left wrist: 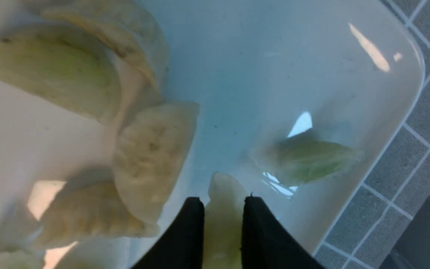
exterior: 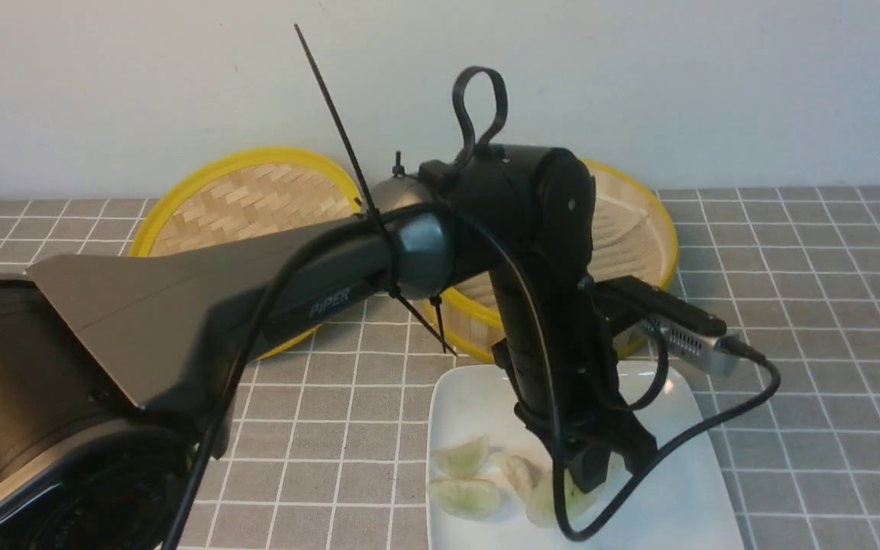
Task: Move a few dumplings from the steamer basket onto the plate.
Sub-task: Use the left arm to put the dumpling into the plate, then use the right arm to grab a dumpling from inside the steamer
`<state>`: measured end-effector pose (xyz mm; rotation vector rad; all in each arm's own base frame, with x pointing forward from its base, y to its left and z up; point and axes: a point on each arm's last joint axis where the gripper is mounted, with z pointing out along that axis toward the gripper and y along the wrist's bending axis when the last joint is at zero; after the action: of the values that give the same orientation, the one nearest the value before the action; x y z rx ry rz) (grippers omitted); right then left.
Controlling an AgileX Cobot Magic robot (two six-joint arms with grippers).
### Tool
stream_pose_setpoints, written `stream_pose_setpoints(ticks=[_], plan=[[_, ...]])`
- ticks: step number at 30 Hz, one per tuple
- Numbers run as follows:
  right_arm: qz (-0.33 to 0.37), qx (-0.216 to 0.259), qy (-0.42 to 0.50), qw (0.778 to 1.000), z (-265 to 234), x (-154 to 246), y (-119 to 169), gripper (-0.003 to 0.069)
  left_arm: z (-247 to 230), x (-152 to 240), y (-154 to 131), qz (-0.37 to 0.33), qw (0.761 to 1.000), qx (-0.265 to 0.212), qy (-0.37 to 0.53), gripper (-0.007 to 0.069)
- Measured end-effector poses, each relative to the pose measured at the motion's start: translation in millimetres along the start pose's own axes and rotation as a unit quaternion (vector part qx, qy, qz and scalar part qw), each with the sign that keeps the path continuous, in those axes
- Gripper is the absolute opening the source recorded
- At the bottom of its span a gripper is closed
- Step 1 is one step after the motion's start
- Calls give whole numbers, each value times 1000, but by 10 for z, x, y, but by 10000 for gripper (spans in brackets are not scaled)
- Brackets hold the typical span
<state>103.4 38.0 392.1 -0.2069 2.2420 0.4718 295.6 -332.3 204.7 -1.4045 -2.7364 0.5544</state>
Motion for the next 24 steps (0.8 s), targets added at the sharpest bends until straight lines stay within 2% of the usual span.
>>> stream_pose_setpoints(ticks=[5, 12, 15, 17, 20, 22, 24], plan=[[-7, 0, 0, 1000, 0, 0, 0, -10, 55, 22, -52, -16, 1000, -2, 10, 110], [-12, 1, -3, 1000, 0, -6, -1, -10, 76, 28, -75, -3, 1000, -23, 18, 125], [-12, 3, -12, 1000, 0, -22, -5, -10, 88, 30, -93, 5, 999, -32, 21, 211], [-12, 4, -15, 1000, 0, -28, -7, -10, 100, 31, -118, 12, 999, -39, 25, 314], [-12, 5, -19, 1000, -1, -34, -8, -10, 109, 31, -139, 8, 999, -42, 26, 423], [-7, 6, -21, 1000, 19, -55, -18, -10, 91, 33, -139, -14, 999, -46, 24, 463], [8, 7, -18, 1000, 61, -92, -35, -10, 22, 44, -137, -34, 997, -62, 18, 446]])
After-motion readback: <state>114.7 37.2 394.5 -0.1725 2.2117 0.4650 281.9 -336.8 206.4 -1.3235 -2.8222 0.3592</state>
